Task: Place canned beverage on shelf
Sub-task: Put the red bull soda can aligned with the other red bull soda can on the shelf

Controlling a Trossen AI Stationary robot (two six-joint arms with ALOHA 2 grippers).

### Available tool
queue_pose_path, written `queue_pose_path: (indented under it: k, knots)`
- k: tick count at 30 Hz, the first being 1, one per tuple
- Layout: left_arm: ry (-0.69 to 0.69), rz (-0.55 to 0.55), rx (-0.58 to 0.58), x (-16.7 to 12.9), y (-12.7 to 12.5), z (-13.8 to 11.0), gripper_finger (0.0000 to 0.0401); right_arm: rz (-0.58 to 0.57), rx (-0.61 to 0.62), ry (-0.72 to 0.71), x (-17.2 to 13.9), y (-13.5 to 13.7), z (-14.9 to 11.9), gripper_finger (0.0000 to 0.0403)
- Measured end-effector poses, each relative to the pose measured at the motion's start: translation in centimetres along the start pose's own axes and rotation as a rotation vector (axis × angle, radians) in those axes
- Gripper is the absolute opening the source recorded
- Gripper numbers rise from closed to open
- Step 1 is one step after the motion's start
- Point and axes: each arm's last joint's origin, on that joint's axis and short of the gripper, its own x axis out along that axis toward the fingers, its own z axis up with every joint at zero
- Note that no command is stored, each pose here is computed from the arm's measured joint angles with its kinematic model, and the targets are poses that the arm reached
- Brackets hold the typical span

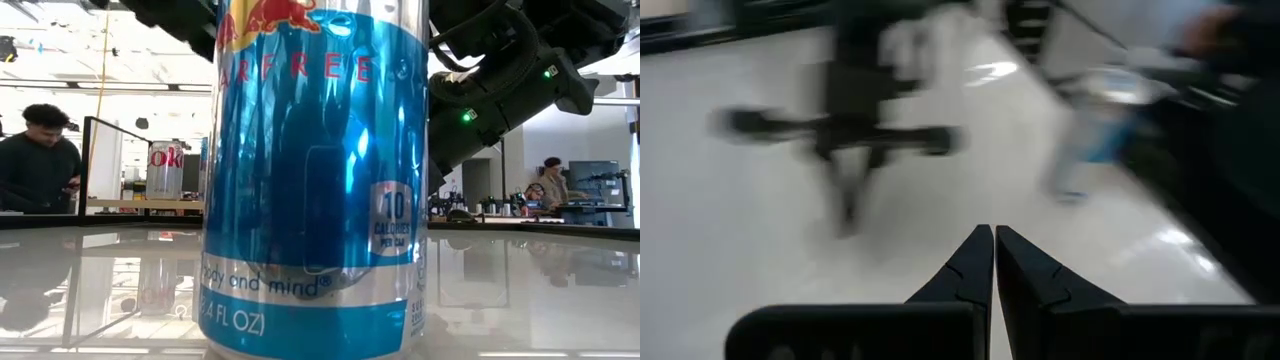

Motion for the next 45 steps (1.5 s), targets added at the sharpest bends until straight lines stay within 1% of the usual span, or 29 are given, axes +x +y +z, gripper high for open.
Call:
queue_pose_path:
  k: [6,9,13,16,18,21,24,27,30,34,36,41,45]
  knots:
    - [-0.04,-0.249,0.096,0.8,-6.3,1.5,0.0,0.0,0.009,-0.002,0.0,0.0,0.0,0.0027]
    - [-0.083,-0.312,0.184,0.7,-8.7,2.0,0.0,-0.002,0.014,-0.005,0.1,-0.1,0.1,0.0027]
    - [-0.151,-0.264,0.347,0.8,-10.3,2.3,0.0,-0.01,0.02,-0.004,0.3,-0.4,0.1,0.0027]
    - [-0.183,-0.206,0.385,1.8,-10.5,2.5,0.0003,-0.014,0.026,-0.005,0.4,-0.5,0.2,0.0027]
    - [-0.205,-0.194,0.403,2.7,-10.5,2.5,0.0014,-0.016,0.026,-0.005,0.4,-0.6,0.2,0.0027]
    - [-0.215,-0.192,0.442,4.4,-10.6,2.1,0.0046,-0.016,0.026,-0.004,0.4,-0.6,0.2,0.0027]
    - [-0.242,-0.18,0.446,6.0,-10.7,1.9,0.0093,-0.016,0.026,-0.004,0.4,-0.6,0.2,0.0027]
    - [-0.27,-0.134,0.404,7.5,-10.6,2.0,0.0148,-0.016,0.027,-0.004,0.4,-0.6,0.2,0.0027]
    - [-0.272,-0.124,0.357,8.8,-10.6,2.5,0.0204,-0.016,0.052,-0.004,0.4,-0.6,0.2,0.0027]
    - [-0.255,-0.147,0.258,11.1,-10.7,3.4,0.0272,-0.016,0.077,-0.002,0.4,-0.6,0.2,0.0027]
    - [-0.225,-0.158,0.234,12.5,-11.0,3.5,0.0299,-0.016,0.089,-0.003,0.4,-0.5,0.2,0.0027]
    - [-0.152,-0.182,0.219,15.6,-12.5,3.6,0.0347,-0.009,0.075,0.011,0.1,-0.2,-0.1,0.0027]
    - [-0.129,-0.169,0.241,17.1,-13.5,3.8,0.0362,-0.006,0.042,0.042,-0.2,0.1,-0.6,0.0027]
